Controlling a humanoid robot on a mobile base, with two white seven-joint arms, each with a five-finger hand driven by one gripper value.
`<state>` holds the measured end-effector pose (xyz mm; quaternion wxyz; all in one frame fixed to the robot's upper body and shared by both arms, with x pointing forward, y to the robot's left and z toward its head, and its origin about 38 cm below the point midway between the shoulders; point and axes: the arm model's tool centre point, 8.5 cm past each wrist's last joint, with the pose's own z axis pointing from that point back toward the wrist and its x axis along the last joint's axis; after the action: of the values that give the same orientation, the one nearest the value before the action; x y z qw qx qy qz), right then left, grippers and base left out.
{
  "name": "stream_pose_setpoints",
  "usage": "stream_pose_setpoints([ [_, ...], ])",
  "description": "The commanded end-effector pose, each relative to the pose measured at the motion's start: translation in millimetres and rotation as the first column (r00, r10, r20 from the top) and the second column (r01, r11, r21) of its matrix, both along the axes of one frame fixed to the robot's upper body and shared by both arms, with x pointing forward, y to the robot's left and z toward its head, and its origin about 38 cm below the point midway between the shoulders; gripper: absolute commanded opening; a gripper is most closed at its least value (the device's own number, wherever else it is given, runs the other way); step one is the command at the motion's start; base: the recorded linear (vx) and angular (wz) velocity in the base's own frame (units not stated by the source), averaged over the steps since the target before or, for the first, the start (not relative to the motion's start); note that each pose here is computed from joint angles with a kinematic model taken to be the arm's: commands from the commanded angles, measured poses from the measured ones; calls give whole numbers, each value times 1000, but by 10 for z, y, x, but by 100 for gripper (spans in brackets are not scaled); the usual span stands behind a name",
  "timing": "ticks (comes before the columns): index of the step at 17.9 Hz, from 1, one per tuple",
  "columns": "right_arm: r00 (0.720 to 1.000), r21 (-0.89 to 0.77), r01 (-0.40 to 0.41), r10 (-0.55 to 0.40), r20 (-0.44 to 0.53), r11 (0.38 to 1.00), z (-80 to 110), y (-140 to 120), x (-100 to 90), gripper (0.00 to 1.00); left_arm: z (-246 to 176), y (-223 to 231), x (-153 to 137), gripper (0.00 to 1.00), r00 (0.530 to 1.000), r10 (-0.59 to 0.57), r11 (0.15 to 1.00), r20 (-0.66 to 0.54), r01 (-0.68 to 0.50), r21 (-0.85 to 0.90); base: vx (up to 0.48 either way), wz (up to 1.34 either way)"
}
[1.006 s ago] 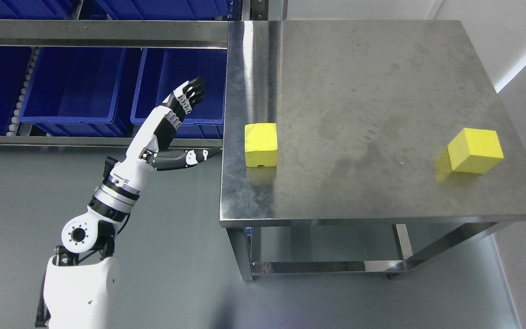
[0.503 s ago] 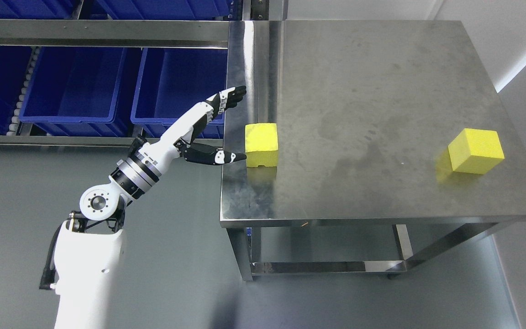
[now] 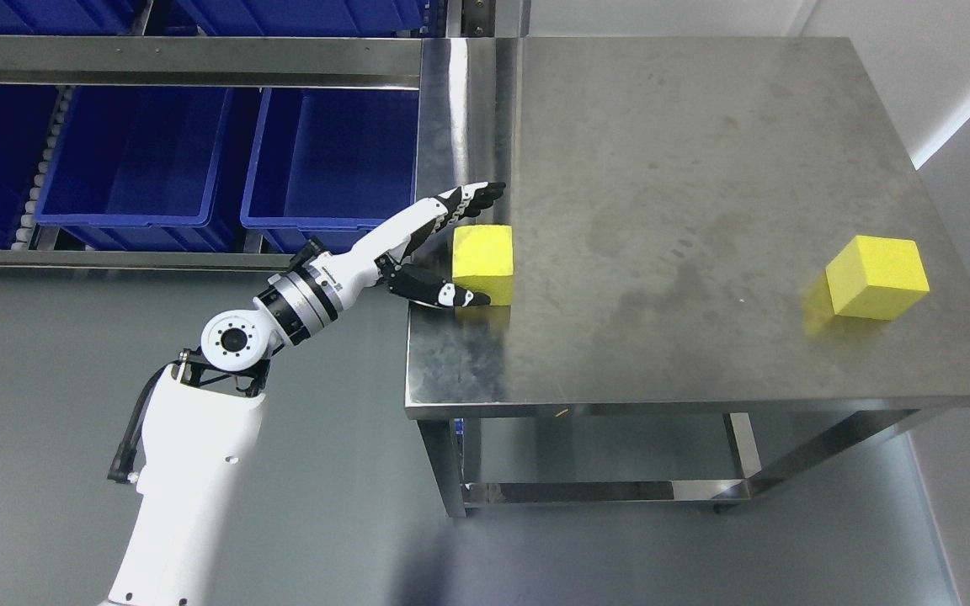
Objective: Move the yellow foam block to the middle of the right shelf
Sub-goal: 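Close the left hand fingers around the yellow foam cube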
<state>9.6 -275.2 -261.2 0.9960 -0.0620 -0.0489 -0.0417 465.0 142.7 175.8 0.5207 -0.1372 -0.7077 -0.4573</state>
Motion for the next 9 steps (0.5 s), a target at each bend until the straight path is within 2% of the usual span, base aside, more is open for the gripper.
stream_pose_setpoints([
  [1, 1000, -20, -5, 5, 15, 1000, 11, -118, 50, 100, -376, -169, 169, 97, 992, -28, 994, -124, 40, 98, 0, 0],
  [3, 1000, -20, -3, 3, 15, 1000, 11, -118, 50, 100, -402, -180, 141, 87, 989, -55, 992, -139, 69, 105, 0, 0],
  [5, 1000, -20, -5, 5, 15, 1000, 11, -118, 50, 100, -403, -200, 108, 72, 985, -94, 990, -145, 108, 94, 0, 0],
  [9, 1000, -20, -5, 5, 15, 1000, 11, -118, 50, 100, -378, -215, 63, 49, 991, -110, 993, -77, 113, 36, 0, 0],
])
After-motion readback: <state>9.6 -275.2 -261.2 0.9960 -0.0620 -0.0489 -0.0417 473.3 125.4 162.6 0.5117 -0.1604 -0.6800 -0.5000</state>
